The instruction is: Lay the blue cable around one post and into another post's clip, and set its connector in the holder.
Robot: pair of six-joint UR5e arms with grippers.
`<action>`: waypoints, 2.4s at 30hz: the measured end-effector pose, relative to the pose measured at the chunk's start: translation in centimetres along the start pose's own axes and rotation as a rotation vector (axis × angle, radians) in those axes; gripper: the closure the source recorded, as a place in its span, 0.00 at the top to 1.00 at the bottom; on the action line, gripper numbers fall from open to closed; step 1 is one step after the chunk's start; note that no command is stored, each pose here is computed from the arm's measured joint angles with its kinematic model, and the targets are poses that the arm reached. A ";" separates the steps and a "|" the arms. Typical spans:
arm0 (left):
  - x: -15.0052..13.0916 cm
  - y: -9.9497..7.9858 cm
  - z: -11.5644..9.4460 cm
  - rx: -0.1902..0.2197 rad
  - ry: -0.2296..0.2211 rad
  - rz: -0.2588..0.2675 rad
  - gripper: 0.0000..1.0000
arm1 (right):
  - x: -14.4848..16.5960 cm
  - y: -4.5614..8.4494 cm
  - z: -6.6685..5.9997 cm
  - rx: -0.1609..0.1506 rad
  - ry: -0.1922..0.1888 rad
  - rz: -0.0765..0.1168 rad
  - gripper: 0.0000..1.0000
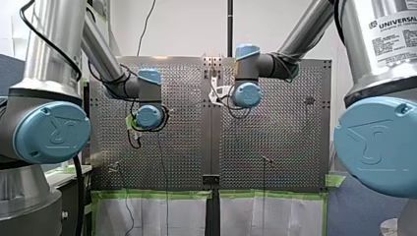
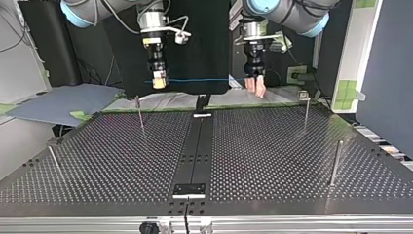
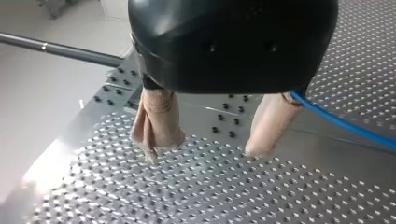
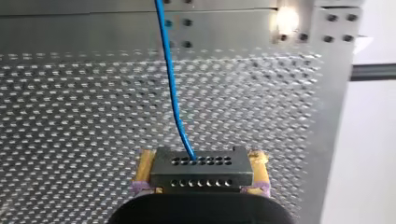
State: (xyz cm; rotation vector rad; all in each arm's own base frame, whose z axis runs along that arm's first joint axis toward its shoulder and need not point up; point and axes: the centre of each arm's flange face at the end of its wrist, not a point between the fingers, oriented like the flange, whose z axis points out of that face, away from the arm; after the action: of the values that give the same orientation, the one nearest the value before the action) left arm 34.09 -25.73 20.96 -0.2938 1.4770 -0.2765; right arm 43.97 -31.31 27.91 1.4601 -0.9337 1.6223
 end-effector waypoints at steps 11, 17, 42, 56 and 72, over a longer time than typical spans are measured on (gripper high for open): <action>-5.5 -1.4 1.1 -0.009 -0.059 -0.054 1.00 | 5.9 -0.2 -0.1 0.026 0.085 0.023 0.00; -9.2 -2.6 2.0 -0.008 -0.108 -0.088 1.00 | 5.7 -1.1 1.5 0.045 0.066 0.015 0.00; -18.5 -2.9 3.6 -0.076 -0.137 -0.095 1.00 | 12.8 -3.4 5.5 0.099 0.144 0.018 0.00; -22.7 -2.3 5.9 -0.103 -0.174 -0.129 1.00 | 12.3 -4.9 6.0 0.123 0.139 0.015 0.00; -26.1 1.3 8.2 -0.092 -0.214 -0.166 1.00 | 9.6 -8.2 7.5 0.184 0.110 -0.007 0.00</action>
State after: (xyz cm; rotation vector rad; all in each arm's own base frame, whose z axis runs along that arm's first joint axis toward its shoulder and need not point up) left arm 40.27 -14.98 45.40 -0.5065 1.2574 -0.3006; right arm 53.97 -33.69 38.38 1.4772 -0.7322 1.8030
